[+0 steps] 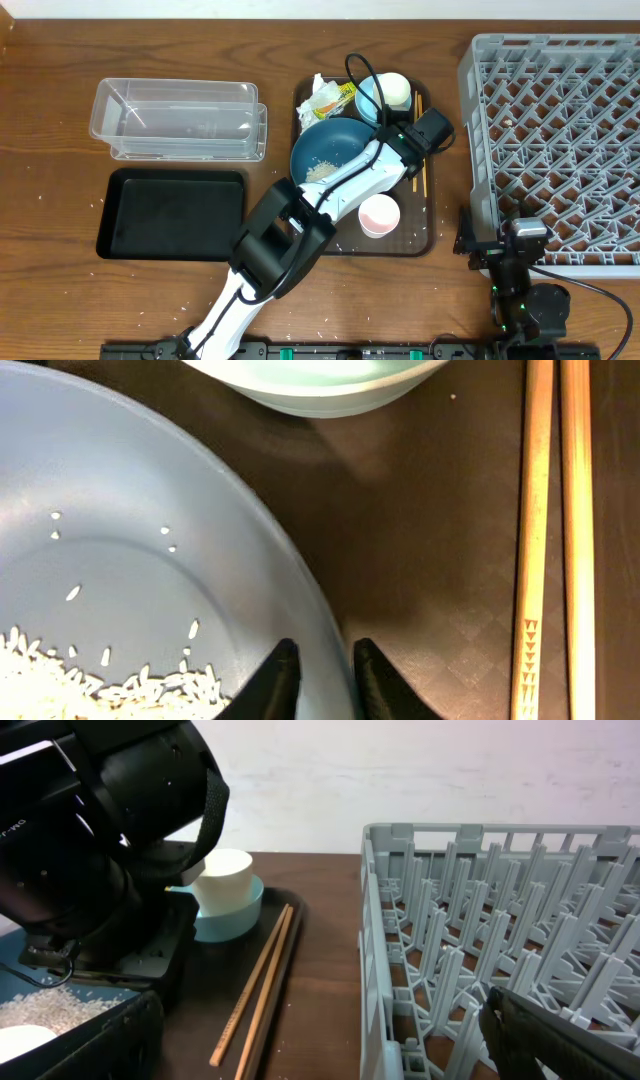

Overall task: Sort waste into correct bins and load items into the dishwasher rack
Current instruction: 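Grasp the rim of the teal rice plate with the left gripper, then lift the teal plate and carry it over the black tray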

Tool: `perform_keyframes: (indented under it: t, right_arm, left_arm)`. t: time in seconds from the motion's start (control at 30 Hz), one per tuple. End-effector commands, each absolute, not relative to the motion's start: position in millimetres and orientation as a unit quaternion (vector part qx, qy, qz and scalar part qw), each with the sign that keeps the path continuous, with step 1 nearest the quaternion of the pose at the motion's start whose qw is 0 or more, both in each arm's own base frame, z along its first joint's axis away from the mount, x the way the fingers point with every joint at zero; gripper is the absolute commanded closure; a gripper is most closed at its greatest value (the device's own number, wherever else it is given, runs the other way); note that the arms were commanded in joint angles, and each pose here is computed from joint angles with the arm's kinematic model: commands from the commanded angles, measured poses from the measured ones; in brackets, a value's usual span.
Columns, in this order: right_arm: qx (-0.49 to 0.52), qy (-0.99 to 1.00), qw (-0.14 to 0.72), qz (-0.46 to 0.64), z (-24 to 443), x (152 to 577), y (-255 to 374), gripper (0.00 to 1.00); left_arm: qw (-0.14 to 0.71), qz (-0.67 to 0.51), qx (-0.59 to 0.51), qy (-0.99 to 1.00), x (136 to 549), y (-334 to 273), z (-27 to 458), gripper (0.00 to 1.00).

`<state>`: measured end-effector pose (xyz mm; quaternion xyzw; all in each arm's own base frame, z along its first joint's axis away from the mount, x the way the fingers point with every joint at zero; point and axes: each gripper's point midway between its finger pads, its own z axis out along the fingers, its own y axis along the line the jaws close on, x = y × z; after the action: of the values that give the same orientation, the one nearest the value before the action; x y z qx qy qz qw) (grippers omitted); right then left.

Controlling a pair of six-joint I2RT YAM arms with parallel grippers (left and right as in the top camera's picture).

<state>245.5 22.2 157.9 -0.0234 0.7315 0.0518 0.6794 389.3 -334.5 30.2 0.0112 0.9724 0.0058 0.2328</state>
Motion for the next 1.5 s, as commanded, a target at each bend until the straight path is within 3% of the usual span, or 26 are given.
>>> perform_keyframes:
  t: [0.0, 0.37, 0.77, 1.47]
  right_arm:
    - [-0.024, 0.732, 0.68, 0.044, 157.3, 245.5, 19.5, 0.01]
    - [-0.023, 0.732, 0.68, 0.044, 157.3, 245.5, 19.5, 0.01]
    - [-0.023, 0.732, 0.68, 0.044, 157.3, 245.5, 19.5, 0.01]
    - [-0.023, 0.732, 0.68, 0.044, 157.3, 245.5, 19.5, 0.01]
  left_arm:
    - [0.244, 0.006, 0.017, 0.97, 389.2, -337.0, 40.1, 0.82]
    - [0.266, 0.0, 0.053, 0.963, 381.3, -352.6, 57.1, 0.94]
    - [0.278, -0.003, 0.066, 0.958, 382.3, -353.3, 72.2, 0.94]
    - [0.325, -0.051, 0.053, 0.943, 368.3, -334.5, 179.4, 0.94]
